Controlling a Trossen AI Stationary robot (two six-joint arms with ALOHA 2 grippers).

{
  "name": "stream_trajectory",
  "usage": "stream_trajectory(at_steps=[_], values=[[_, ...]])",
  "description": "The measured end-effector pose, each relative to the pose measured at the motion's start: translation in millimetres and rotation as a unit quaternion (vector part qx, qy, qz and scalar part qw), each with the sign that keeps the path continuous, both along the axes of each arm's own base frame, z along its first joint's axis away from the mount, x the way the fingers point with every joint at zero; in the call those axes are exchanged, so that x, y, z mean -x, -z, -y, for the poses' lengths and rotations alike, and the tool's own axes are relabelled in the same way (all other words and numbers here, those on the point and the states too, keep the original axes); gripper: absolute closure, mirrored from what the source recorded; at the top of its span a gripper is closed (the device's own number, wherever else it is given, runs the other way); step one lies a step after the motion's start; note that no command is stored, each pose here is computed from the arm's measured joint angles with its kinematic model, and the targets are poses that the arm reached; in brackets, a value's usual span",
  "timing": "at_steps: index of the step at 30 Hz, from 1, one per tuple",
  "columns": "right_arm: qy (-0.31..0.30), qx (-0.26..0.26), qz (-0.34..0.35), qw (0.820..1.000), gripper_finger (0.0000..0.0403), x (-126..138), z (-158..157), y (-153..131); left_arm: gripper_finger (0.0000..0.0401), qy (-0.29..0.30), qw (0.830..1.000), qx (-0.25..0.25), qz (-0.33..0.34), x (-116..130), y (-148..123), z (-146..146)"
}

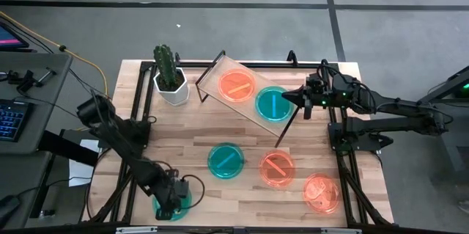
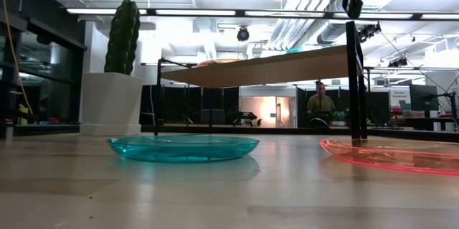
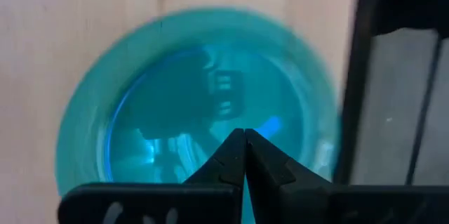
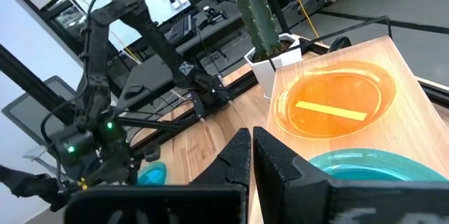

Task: Place and stack plates onto a shelf
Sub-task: Move the bottom blue plate to the left side of the top blue plate

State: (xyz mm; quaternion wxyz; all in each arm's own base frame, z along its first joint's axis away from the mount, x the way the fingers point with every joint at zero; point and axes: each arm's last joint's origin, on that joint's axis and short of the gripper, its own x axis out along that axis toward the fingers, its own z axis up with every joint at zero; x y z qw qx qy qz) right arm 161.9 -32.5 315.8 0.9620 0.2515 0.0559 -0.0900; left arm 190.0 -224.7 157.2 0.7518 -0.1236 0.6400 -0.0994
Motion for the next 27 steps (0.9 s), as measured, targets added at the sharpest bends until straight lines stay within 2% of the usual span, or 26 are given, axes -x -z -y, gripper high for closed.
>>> stream_trajectory(at_steps=[5, 12, 21, 24, 27], values=[[0.0, -0.001, -0.009, 1.0, 0.0402, 0.3, -0.1, 1.8, 0.0401, 0.002, 0.999, -0.028, -0.027, -3.2, 21.4, 1.5], [0.0, -0.002, -0.014, 1.0, 0.0402, 0.3, -0.1, 2.6, 0.0401, 0.031, 0.997, -0.051, -0.039, -15.2, 30.4, -10.1], [0.0, -0.002, -0.013, 1.0, 0.0402, 0.4, -0.1, 2.6, 0.0401, 0.055, 0.985, -0.16, -0.024, -37.3, 21.0, -63.8], [0.0, -0.002, -0.013, 1.0, 0.0402, 0.3, -0.1, 2.6, 0.0401, 0.071, 0.98, -0.185, -0.013, -46.6, 18.8, -81.7], [-0.001, -0.002, -0.013, 1.0, 0.0402, 0.3, -0.2, 2.6, 0.0401, 0.062, 0.978, -0.2, -0.01, -54.8, 14.9, -101.6]])
